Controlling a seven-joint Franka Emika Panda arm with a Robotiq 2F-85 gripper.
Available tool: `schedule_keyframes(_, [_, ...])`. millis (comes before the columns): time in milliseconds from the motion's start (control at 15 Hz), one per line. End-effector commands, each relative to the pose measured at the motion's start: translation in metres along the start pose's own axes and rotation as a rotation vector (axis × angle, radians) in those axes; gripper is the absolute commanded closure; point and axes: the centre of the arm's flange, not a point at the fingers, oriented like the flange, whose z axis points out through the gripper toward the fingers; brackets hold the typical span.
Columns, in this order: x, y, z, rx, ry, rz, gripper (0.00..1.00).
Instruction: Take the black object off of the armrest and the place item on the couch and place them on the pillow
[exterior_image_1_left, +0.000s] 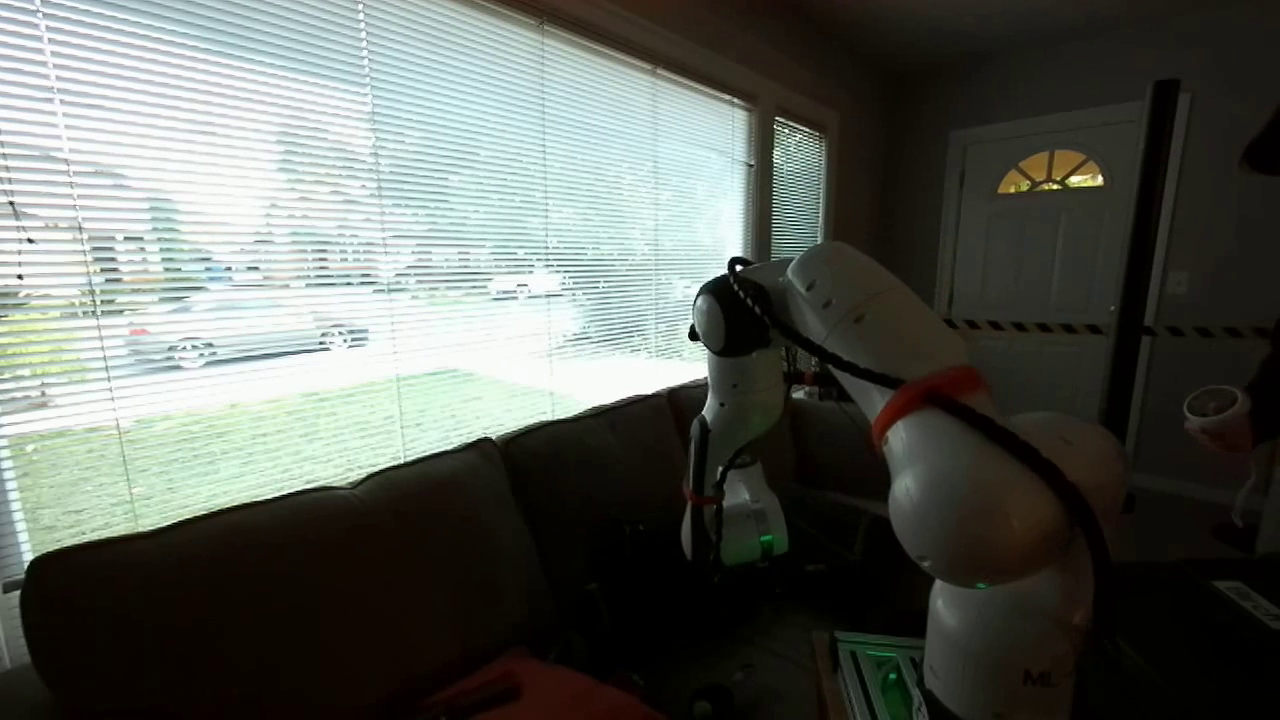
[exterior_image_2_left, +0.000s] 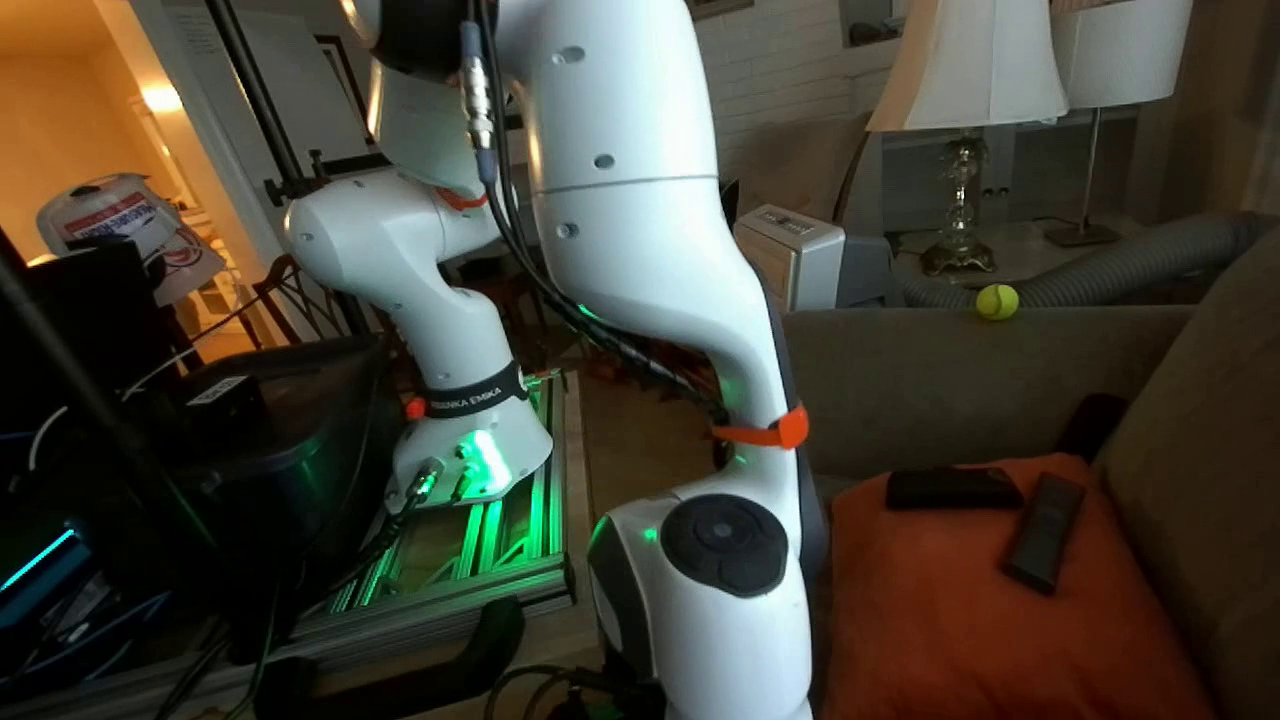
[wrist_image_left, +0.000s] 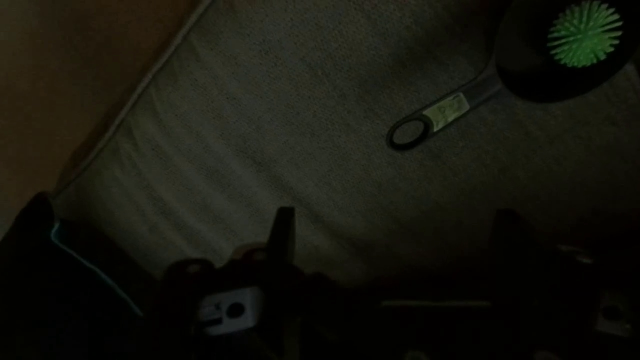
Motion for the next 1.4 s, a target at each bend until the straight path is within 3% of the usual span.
schedule_keyframes(0, [-0.001,-0.02,0.052,-0.064,0.042,0.092,0.0])
schedule_keyframes(400, [-0.017,-0.032,0.081,-0.155,0.125,0.289,0.0])
schedule_keyframes(667, [-0.019,-0.044,0.092,-0.185,0.133,0.371,0.0])
schedule_keyframes(1067, [-0.02,-0.069,0.107,-0.168,0.117,0.43,0.0])
schedule_keyframes(1333, [-0.021,-0.068,0.095,-0.153,0.121,0.398,0.0])
